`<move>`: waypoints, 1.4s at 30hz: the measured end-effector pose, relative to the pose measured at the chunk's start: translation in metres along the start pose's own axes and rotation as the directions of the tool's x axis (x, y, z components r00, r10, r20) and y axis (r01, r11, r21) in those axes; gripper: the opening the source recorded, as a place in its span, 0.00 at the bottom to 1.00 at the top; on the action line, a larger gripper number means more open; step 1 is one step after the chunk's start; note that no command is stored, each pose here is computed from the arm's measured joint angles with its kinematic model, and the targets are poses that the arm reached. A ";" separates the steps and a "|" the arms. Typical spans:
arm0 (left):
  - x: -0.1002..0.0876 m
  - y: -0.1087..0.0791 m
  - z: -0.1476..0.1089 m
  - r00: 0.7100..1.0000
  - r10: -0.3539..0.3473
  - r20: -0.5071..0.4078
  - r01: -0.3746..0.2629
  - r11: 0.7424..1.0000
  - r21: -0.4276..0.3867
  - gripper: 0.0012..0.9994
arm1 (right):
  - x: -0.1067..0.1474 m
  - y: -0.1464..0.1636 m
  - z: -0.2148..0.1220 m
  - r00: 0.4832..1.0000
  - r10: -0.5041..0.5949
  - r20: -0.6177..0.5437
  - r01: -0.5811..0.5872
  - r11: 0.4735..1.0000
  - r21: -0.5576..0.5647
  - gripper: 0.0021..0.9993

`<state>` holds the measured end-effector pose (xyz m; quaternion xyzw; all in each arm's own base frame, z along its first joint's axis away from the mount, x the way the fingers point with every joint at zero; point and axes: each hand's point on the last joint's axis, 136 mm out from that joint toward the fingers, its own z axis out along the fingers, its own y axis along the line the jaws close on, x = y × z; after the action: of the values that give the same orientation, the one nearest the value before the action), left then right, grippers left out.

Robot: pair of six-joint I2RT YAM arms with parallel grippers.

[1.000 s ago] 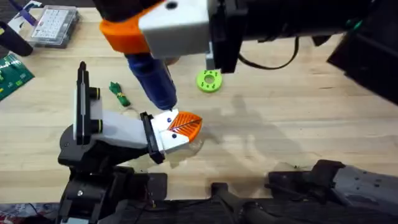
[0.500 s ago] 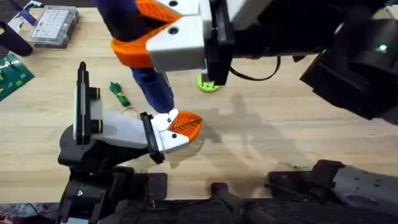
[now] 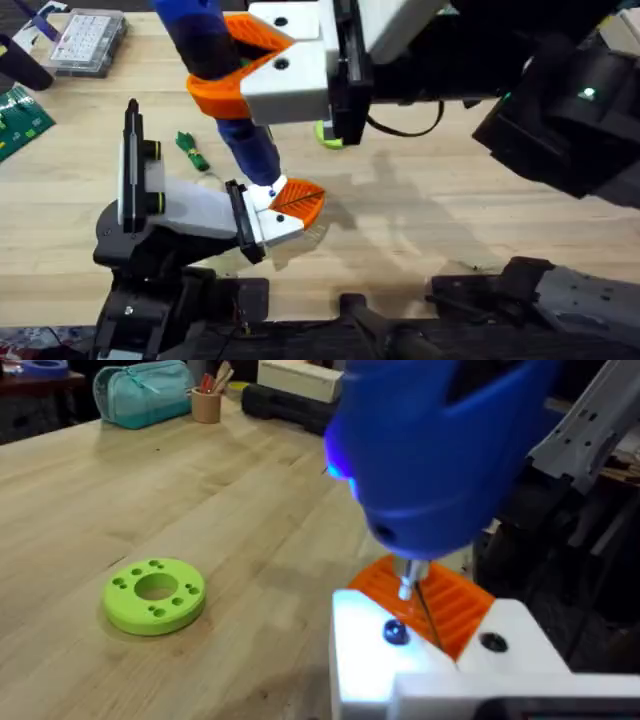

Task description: Pick up the gripper from the table and insert it into the empty holder that is missing its gripper. Then pick up a screw, insert it into the mounting hole, and use the screwdriver to tighten it. Finally, clean up the table by picking up the vegetable and placing it into the bucket.

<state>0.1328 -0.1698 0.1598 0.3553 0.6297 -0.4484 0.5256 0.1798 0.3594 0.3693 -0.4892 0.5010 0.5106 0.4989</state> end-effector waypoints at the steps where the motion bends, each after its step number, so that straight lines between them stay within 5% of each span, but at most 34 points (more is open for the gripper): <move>1: 0.000 0.000 0.000 1.000 -0.001 0.000 0.001 1.000 0.000 0.01 | 0.001 0.000 0.000 1.000 0.004 -0.001 -0.004 1.000 0.000 0.03; 42: 0.000 -0.001 0.000 1.000 -0.004 -0.001 0.004 1.000 0.004 0.01 | 0.020 -0.007 0.007 0.997 0.068 -0.044 -0.067 0.998 0.004 0.03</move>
<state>0.1321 -0.1700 0.1597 0.3552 0.6297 -0.4506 0.5236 0.1868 0.3666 0.3492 -0.4824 0.5287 0.5157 0.4710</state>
